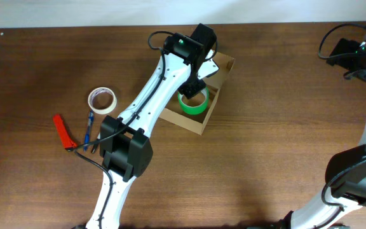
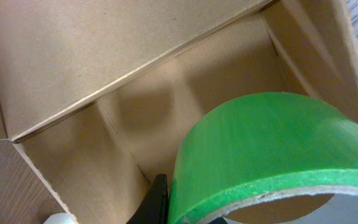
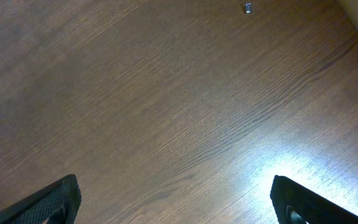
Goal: Pack container
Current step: 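Lift the green tape roll and carry it into the box, then lower the green tape into the box and open the left gripper, then move the left gripper back and grasp the white tape roll, then carry the white tape roll into the box beside the green tape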
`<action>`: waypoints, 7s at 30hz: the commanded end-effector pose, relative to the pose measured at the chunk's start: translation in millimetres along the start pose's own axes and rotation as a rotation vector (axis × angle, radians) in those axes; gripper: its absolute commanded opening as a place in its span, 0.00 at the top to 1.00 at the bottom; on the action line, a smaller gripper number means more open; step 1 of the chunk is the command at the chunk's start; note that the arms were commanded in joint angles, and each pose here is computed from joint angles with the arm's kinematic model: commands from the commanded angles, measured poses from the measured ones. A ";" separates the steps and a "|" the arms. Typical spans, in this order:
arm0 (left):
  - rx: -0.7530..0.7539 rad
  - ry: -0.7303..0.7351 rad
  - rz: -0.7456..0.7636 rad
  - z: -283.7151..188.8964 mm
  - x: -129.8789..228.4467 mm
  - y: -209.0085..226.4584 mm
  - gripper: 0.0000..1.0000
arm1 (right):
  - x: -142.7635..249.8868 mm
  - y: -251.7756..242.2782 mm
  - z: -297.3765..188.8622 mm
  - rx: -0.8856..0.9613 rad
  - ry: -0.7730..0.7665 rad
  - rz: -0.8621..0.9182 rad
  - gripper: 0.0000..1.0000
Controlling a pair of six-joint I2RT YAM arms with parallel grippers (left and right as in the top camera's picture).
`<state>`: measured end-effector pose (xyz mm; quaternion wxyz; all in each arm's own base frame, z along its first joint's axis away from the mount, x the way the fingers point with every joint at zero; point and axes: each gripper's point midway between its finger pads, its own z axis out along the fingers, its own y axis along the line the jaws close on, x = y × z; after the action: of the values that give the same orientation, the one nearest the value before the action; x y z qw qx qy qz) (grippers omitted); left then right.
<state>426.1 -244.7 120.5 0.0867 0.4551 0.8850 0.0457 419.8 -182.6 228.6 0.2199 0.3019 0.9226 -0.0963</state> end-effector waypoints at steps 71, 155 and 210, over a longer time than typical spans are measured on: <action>0.071 0.017 0.000 72.1 -18.7 -17.0 0.98 | -6.0 -2.7 -7.6 0.004 -0.026 0.003 0.01; 0.030 0.088 -0.795 71.9 259.9 161.2 0.32 | -6.1 -2.7 -7.6 0.004 -0.026 0.003 0.01; 0.149 -0.013 -0.856 82.0 241.2 199.4 0.98 | -6.1 -2.7 -7.6 0.004 -0.026 0.003 0.01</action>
<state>432.8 83.2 10.2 0.0197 0.0417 0.9984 -0.0339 419.8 -182.6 228.6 0.2199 0.3015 0.9227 -0.0964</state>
